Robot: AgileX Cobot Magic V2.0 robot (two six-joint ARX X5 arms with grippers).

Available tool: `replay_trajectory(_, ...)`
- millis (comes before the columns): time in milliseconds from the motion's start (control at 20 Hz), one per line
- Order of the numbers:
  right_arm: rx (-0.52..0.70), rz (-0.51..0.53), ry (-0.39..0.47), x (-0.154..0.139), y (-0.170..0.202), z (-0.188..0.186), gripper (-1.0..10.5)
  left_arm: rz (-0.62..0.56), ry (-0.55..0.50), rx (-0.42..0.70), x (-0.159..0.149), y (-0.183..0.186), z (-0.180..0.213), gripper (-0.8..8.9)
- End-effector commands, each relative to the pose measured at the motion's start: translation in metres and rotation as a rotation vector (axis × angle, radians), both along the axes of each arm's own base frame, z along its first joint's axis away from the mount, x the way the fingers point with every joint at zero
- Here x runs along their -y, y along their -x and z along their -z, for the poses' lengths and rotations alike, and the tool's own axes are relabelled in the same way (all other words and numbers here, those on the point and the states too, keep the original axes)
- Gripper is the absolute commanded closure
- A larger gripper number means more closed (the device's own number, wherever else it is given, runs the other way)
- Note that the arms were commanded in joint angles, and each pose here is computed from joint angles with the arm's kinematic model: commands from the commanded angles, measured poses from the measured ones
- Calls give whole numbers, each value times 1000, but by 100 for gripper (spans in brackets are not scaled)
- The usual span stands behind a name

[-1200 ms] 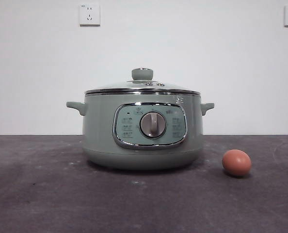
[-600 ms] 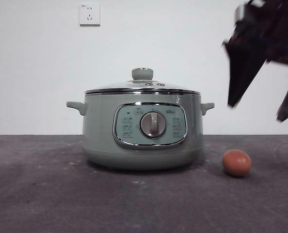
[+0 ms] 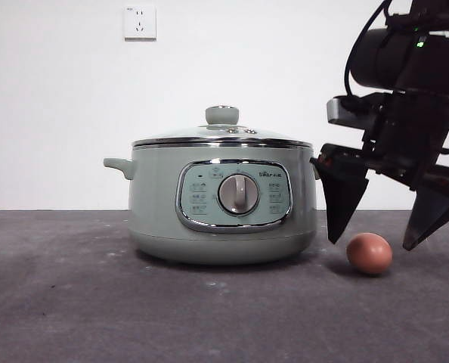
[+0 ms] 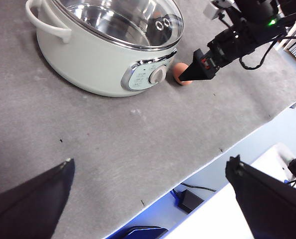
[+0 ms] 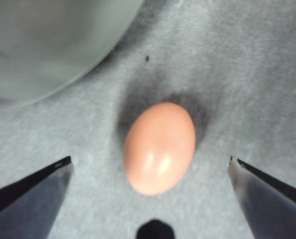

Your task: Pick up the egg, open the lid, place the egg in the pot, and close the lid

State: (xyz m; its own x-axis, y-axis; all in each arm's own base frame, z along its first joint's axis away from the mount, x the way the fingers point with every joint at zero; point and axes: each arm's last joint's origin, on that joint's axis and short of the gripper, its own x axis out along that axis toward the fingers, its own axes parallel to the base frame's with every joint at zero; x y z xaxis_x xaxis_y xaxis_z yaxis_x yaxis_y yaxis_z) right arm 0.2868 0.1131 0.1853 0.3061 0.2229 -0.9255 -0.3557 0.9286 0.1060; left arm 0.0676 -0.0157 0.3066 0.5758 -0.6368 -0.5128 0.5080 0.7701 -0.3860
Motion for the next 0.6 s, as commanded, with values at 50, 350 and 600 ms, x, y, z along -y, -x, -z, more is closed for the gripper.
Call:
replay_trajectory(50,9,19,18,-1,-4,5,463,10,-2,7,0,0,0,122)
replay_trajectory(350,-18,21,30,-3,-8,17,551,10,-2,8,0,0,0,122)
replay_trajectory(600,-9,24,22,-4,-9,17,826,10,-2,7,0,0,0,122)
